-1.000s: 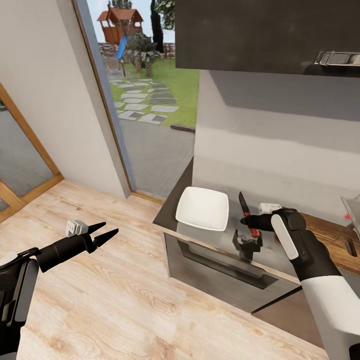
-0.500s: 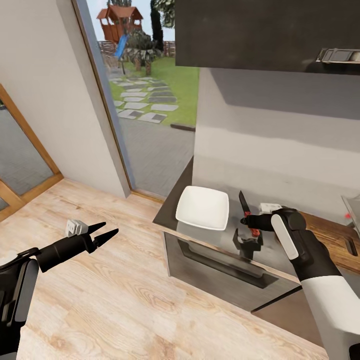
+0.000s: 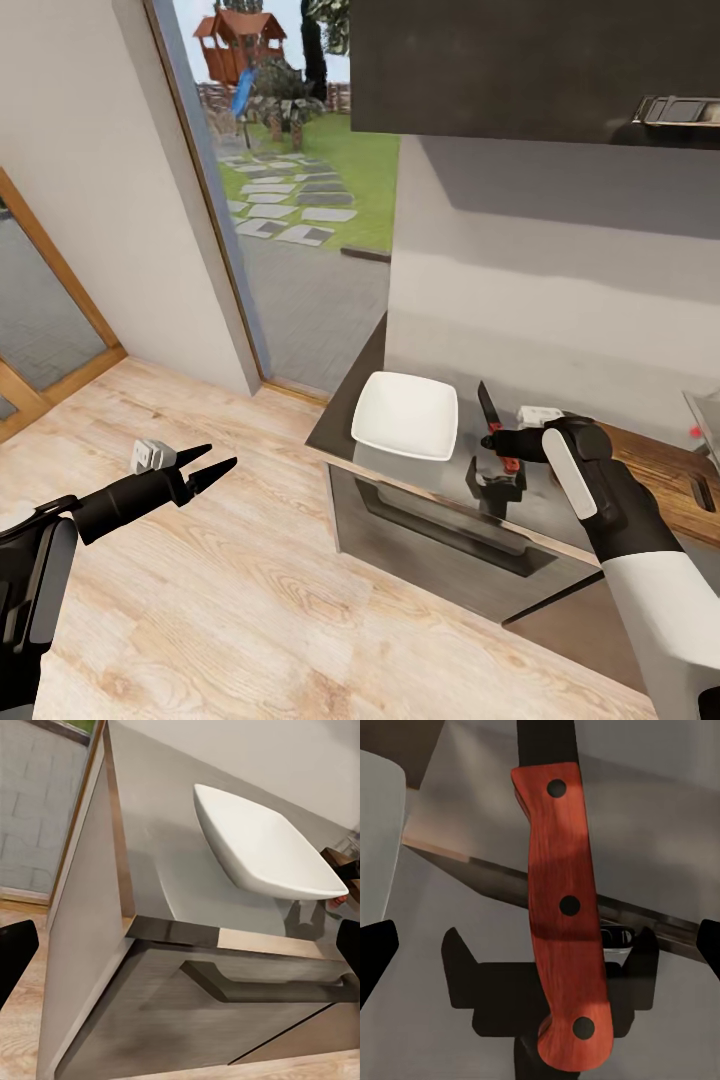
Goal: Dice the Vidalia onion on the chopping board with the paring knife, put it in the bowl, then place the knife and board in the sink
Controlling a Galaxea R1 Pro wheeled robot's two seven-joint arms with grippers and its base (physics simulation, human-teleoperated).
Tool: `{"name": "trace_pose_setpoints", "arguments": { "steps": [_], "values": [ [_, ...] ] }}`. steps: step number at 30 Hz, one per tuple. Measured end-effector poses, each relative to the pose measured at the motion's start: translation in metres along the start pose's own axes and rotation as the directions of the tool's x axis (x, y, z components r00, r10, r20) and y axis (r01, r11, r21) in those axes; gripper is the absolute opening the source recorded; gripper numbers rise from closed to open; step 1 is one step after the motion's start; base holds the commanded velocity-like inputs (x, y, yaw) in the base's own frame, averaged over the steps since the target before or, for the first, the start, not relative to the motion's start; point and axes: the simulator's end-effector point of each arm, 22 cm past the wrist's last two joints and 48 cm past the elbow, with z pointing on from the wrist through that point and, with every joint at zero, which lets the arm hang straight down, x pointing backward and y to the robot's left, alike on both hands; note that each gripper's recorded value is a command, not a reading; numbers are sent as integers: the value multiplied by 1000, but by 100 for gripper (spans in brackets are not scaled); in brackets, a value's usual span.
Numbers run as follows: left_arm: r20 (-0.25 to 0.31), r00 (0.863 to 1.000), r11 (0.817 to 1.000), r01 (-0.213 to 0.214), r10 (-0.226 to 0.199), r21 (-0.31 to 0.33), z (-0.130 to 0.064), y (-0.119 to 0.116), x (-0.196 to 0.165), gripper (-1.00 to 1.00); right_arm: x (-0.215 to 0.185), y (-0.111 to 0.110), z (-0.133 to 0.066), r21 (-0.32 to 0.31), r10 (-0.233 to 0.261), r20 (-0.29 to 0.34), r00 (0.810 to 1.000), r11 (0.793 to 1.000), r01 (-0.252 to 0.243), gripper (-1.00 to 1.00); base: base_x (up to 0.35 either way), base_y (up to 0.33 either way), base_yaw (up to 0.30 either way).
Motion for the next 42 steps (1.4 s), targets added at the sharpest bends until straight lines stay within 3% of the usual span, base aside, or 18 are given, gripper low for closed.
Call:
{"name": "trace_pose_setpoints", "arguments": {
  "steps": [42],
  "values": [
    [-9, 1000, 1000, 8, -8, -3, 2, 3, 6, 100, 5, 0, 6, 1, 0, -13, 1000, 1000, 0, 100, 0, -10, 0]
  ]
}}
